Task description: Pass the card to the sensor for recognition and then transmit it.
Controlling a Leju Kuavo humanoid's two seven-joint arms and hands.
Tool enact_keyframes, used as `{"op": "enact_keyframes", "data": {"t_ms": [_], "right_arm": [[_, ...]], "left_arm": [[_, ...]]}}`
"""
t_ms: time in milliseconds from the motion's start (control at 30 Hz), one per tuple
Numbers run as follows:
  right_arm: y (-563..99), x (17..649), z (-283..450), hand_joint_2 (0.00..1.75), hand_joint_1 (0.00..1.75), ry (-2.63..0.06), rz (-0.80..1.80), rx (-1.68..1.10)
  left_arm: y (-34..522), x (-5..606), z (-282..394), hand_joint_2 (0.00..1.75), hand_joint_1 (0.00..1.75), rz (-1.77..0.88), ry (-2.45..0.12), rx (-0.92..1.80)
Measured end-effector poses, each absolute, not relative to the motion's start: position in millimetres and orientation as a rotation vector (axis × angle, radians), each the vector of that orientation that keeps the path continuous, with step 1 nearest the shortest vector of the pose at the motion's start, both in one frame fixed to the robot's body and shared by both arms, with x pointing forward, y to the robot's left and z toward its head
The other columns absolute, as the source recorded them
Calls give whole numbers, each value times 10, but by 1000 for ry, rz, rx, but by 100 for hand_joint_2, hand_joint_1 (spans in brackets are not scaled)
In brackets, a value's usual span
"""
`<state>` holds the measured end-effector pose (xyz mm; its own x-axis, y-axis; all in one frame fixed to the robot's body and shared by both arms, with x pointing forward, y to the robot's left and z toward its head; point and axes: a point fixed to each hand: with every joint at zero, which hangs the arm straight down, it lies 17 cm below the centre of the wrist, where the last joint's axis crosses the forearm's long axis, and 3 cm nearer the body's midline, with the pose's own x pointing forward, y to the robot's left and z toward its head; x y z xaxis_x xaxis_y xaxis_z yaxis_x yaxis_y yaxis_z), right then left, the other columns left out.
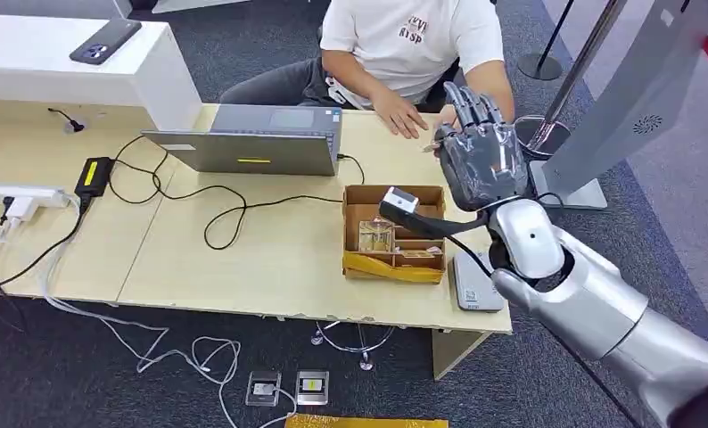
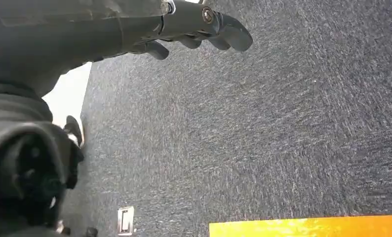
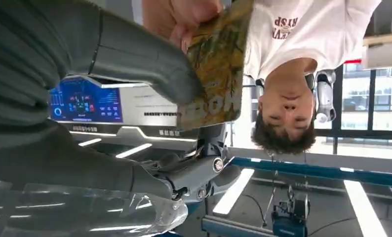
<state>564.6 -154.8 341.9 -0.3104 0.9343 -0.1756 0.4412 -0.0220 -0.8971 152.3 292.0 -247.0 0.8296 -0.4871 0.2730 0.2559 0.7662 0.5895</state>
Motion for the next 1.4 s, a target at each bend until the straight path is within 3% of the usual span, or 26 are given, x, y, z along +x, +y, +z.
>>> {"op": "enact_keyframes", "data": {"t_ms": [667,867,1400], "right_arm": [[-1575,5692,3303,175,175,-1740,1307,-1392],[-1910,5667,3005,175,175,-1719,1157,-1280],[-2196,5680,2883,175,175,-1666,1127,-1294]], "left_arm": [[2925,1521,-2469,0,0,-417,-432,569],[2926,1491,-2474,0,0,-408,-423,570],[2926,1484,-2476,0,0,-405,-421,570]]}}
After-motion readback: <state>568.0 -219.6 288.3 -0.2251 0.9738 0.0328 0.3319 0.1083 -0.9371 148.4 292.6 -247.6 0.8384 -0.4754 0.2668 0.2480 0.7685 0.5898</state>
